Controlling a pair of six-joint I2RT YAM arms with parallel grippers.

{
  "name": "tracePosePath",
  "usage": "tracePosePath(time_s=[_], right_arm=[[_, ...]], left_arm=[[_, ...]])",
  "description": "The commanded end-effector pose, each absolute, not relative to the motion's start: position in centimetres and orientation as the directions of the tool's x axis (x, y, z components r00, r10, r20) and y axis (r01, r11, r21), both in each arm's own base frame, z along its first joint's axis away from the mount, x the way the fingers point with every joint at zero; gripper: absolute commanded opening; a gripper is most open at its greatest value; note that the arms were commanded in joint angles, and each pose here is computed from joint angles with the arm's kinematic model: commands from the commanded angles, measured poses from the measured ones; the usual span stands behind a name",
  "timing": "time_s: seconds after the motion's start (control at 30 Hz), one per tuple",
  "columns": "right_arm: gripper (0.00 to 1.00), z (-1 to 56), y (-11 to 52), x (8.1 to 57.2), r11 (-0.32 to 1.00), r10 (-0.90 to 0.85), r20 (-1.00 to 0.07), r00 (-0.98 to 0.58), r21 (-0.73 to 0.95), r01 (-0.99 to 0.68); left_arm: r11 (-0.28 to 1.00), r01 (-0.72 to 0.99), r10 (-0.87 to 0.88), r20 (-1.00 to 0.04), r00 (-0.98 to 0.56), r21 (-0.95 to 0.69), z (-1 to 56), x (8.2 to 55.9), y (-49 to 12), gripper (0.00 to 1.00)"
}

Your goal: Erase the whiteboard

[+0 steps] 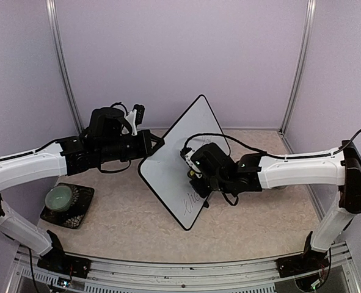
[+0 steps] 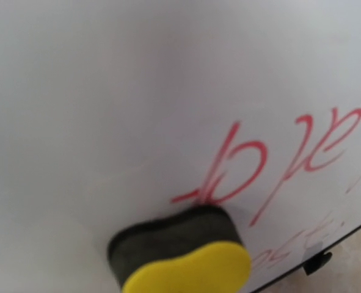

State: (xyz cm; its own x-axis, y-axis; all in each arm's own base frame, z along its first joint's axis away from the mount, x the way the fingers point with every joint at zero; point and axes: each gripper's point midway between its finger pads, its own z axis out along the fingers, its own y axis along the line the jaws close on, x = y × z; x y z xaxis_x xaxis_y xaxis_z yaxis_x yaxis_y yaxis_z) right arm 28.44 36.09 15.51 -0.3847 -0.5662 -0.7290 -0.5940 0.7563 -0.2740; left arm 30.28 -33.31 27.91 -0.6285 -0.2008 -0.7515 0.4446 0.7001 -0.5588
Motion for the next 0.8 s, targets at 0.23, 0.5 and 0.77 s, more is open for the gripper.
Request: tracePosePath(time_s=[0.23, 0.5, 0.77], right_arm=[[0.00, 14.6, 28.7, 26.1, 0.845, -0.458, -0.704, -0.543, -0.156, -0.511], [0.00, 9.8, 25.1, 24.7, 0.890, -0.399, -0.623, -0.672, -0.089, -0.447], [0.01, 13.7, 29.3, 25.8, 0.845, -0.353, -0.735, -0.580, 0.015, -0.534]], left_arm=[[0.683, 0.458, -0.185, -0.742, -0.645, -0.569, 28.1, 29.4, -33.3, 0.00], [0.677, 0.461, -0.186, -0.740, -0.646, -0.573, 28.1, 29.4, -33.3, 0.00], [0.675, 0.459, -0.187, -0.736, -0.651, -0.577, 28.0, 29.3, -33.4, 0.00]])
